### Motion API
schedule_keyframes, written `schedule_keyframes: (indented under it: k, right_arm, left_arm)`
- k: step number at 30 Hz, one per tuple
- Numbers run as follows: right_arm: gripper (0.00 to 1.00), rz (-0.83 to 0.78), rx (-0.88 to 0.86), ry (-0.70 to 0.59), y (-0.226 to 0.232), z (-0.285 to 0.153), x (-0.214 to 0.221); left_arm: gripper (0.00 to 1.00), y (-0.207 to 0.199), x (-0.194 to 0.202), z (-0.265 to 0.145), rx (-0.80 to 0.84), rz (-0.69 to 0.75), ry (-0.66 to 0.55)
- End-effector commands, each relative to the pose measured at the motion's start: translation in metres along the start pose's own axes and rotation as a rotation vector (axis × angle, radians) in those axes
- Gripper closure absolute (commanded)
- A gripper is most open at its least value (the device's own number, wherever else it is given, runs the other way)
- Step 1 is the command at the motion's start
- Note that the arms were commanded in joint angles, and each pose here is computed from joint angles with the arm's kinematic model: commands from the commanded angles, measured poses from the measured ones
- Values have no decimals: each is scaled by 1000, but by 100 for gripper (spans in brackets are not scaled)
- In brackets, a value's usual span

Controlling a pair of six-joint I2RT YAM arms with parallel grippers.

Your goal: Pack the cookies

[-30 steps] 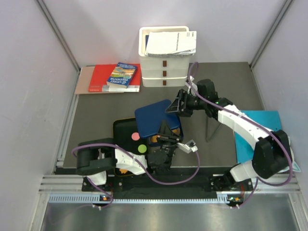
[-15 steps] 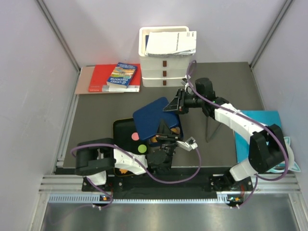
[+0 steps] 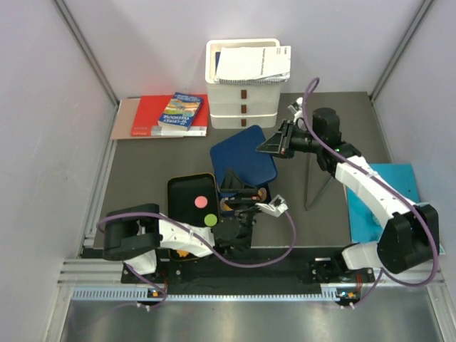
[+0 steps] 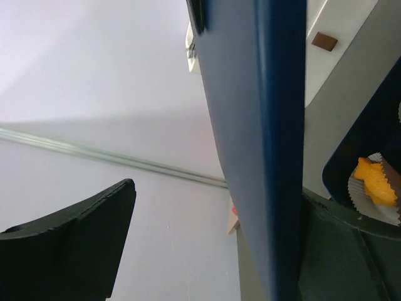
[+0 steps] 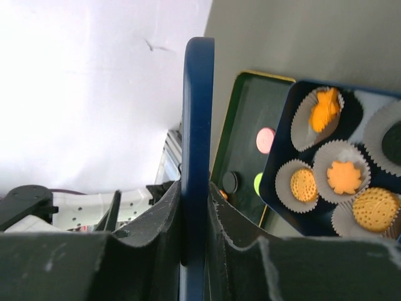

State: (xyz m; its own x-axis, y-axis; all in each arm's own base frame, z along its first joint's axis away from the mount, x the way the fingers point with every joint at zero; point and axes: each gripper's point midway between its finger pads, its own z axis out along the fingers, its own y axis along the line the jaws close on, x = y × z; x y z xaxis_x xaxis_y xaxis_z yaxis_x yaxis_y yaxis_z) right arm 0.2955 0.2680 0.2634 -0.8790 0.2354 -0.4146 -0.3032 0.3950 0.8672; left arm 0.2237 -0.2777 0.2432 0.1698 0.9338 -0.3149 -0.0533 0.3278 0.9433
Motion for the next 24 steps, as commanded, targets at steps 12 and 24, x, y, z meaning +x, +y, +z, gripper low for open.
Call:
schedule_keyframes:
  k: [12, 24]
  right_arm:
    - [100, -197, 59, -310, 44, -57, -58]
    - [100, -217, 46, -341, 60, -66, -69]
  left_arm:
    - [1, 49, 93, -15, -157, -698, 283]
    - [1, 51, 116, -2, -154, -918, 360]
